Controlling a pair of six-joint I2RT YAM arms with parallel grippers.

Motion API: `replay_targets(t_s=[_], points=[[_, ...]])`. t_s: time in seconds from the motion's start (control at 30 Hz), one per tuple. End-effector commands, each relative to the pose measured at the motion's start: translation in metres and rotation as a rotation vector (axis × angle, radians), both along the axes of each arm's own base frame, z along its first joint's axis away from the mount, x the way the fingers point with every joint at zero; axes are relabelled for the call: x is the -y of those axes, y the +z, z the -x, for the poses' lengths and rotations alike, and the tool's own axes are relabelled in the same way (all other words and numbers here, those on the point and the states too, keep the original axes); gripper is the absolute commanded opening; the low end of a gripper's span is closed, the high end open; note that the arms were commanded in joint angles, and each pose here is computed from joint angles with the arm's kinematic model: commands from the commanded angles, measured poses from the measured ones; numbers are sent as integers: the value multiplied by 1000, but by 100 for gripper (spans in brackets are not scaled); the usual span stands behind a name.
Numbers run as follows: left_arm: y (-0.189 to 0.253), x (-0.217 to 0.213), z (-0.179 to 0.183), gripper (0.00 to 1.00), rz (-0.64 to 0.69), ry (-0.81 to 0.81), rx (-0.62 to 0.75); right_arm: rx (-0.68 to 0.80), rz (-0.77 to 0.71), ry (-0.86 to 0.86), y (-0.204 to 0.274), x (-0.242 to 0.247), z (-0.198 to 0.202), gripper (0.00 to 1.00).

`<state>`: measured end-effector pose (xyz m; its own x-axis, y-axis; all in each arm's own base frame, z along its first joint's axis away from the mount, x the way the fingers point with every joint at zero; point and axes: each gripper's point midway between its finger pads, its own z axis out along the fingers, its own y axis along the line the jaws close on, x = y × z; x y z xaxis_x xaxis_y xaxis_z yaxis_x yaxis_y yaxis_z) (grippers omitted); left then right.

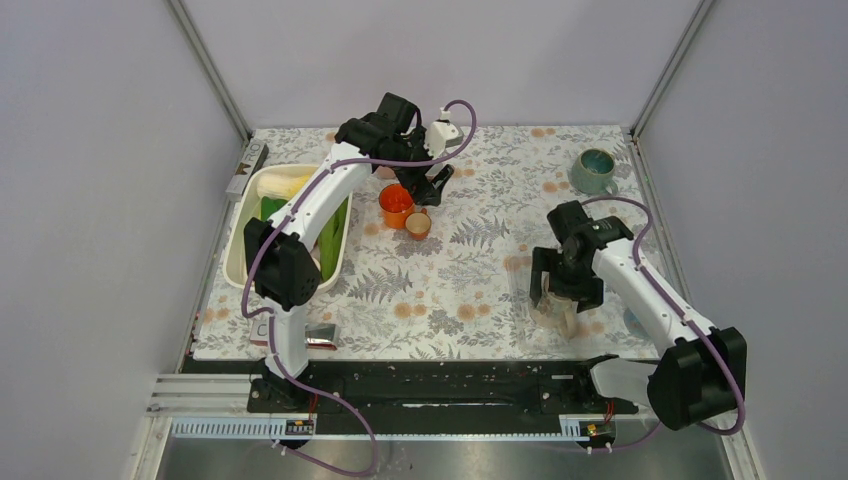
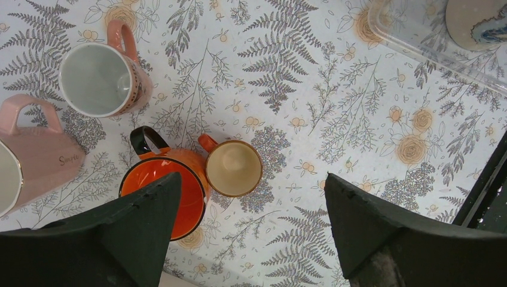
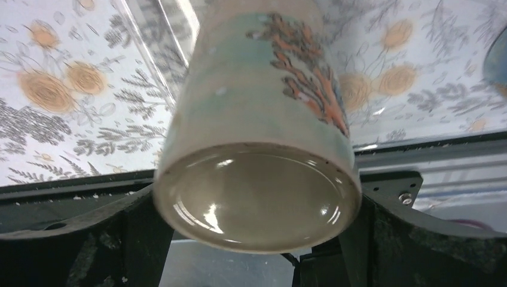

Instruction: Turn the mug right side up

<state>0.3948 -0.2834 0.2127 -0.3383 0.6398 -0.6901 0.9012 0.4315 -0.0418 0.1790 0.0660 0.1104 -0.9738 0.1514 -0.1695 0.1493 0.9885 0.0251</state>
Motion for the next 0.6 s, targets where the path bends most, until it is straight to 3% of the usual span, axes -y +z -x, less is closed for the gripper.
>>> replay_targets(t_s=[0.0, 0.23, 0.47, 0.57], points=[[25, 2, 3, 93, 51, -26, 53, -82, -33, -45, -11, -4, 28, 99], [25, 2, 3, 93, 53, -27, 52, 61, -86, -127, -19, -13, 6, 98], [25, 2, 3, 93, 53, -28, 55, 183, -145, -175, -26, -28, -30, 81], [25, 1, 3, 93, 49, -26, 57, 201, -72, -200, -29, -16, -34, 75]])
